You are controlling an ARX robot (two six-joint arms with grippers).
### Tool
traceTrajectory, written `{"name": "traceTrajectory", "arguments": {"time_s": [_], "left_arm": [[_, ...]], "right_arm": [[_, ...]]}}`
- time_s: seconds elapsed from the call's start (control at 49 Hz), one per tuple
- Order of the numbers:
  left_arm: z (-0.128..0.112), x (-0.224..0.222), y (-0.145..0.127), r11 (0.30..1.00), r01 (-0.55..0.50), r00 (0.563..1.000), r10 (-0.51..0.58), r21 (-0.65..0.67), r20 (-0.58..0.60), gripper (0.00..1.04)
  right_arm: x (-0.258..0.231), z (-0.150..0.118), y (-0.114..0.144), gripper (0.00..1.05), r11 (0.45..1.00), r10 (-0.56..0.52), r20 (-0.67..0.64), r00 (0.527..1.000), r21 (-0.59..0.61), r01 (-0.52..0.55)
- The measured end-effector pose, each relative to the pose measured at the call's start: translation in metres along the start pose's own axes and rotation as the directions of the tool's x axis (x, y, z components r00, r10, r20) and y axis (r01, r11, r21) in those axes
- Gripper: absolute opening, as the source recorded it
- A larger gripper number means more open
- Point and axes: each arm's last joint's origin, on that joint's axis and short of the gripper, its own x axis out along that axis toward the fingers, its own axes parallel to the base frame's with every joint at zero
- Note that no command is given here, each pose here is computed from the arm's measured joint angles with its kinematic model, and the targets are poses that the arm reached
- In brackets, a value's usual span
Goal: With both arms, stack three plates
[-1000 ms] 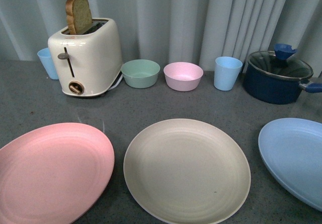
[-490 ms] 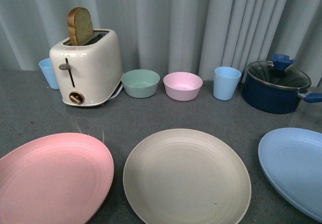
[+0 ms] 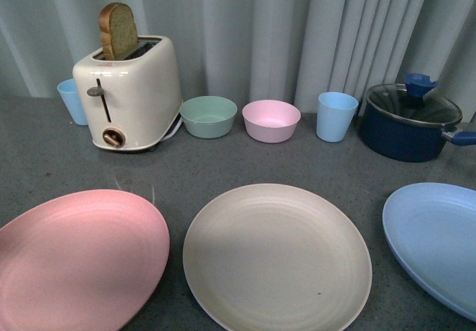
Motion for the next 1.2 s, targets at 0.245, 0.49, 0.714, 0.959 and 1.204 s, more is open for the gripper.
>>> {"name": "traceTrajectory", "arguments": {"time_s": [0.245, 0.49, 0.714, 0.959, 1.204], "left_arm": [[0.013, 0.062, 0.014, 0.999, -0.02, 0.98, 0.027, 0.035, -0.195, 0.98], [0.01, 0.104, 0.028, 0.992, -0.057, 0.967, 0.083, 0.113, -0.242, 0.98], [0.006, 0.121, 0.033, 0.973, -0.001, 0.95, 0.073, 0.23, -0.304, 0.98], [-0.003, 0.13, 0.026, 0.954, 0.062, 0.927, 0.054, 0.293, -0.371, 0.98], [-0.008, 0.149, 0.02, 0.951, 0.07, 0.908, 0.064, 0.301, -0.413, 0.98]], "right_arm": [[0.0, 0.0, 0.0, 0.97, 1.0, 0.0, 0.0, 1.0, 0.0, 0.0], [0.0, 0.0, 0.0, 0.97, 1.0, 0.0, 0.0, 1.0, 0.0, 0.0], [0.0, 0.0, 0.0, 0.97, 1.0, 0.0, 0.0, 1.0, 0.0, 0.0], [0.0, 0.0, 0.0, 0.97, 1.0, 0.0, 0.0, 1.0, 0.0, 0.0], [0.0, 0.0, 0.0, 0.97, 1.0, 0.0, 0.0, 1.0, 0.0, 0.0]]}}
